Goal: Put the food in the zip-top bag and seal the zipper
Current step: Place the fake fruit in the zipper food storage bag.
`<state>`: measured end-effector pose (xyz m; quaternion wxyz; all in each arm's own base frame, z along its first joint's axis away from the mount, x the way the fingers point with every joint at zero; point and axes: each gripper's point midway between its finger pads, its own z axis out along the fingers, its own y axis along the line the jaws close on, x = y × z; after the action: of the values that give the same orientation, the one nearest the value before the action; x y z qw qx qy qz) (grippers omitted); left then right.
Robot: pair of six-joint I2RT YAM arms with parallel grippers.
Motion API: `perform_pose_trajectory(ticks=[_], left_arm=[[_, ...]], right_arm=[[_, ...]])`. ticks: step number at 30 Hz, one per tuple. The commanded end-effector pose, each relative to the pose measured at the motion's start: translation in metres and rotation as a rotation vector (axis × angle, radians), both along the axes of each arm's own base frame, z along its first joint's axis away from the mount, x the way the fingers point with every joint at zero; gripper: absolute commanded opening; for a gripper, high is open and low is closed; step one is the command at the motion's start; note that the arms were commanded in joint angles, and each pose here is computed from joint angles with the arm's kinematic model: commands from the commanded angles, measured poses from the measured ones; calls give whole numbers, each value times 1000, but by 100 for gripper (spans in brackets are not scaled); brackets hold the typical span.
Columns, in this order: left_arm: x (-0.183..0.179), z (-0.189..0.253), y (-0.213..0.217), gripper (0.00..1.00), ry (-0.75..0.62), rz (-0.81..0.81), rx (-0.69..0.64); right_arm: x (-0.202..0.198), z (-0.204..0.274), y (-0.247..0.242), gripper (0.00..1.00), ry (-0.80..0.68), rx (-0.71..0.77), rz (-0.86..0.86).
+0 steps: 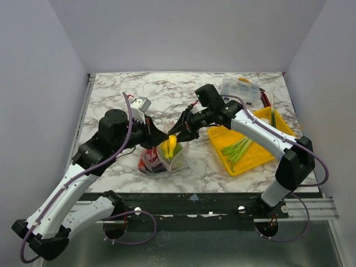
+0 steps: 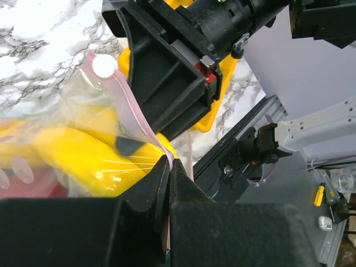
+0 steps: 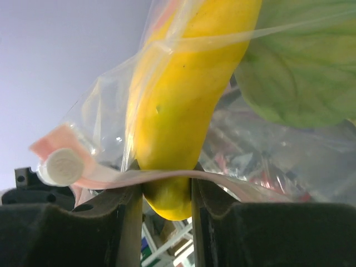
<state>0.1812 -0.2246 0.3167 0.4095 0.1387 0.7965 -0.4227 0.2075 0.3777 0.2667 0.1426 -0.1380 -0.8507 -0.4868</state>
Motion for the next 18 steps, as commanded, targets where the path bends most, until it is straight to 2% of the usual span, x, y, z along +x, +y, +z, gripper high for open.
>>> perform_pose_trajectory(ticks=[1,2,4,6,8,10,12,16,18], left_arm=[[-17,39,-13,0,-33,-82,-152],[-16,40,-12,0,-24,-65,-153],[-7,37,-7,0,7,2,-131],[1,34,0,0,26,70,-105],[8,33,6,0,25,121,-91],[15,30,12,0,25,172,-78],[19,31,17,0,12,187,-62],[23,30,23,0,-19,177,-14],[20,33,19,0,-54,120,2]], right_arm=[[41,-4,12,21,-149,-57,-124],[44,-8,13,22,-174,-85,-127],[48,-15,17,39,-249,-123,-99],[45,-23,17,46,-298,-147,-46],[39,-25,15,60,-387,-160,13],[36,-18,6,66,-495,-163,59],[32,-8,-7,77,-626,-165,86],[23,18,-33,90,-826,-187,156],[19,28,-44,90,-909,-202,205]])
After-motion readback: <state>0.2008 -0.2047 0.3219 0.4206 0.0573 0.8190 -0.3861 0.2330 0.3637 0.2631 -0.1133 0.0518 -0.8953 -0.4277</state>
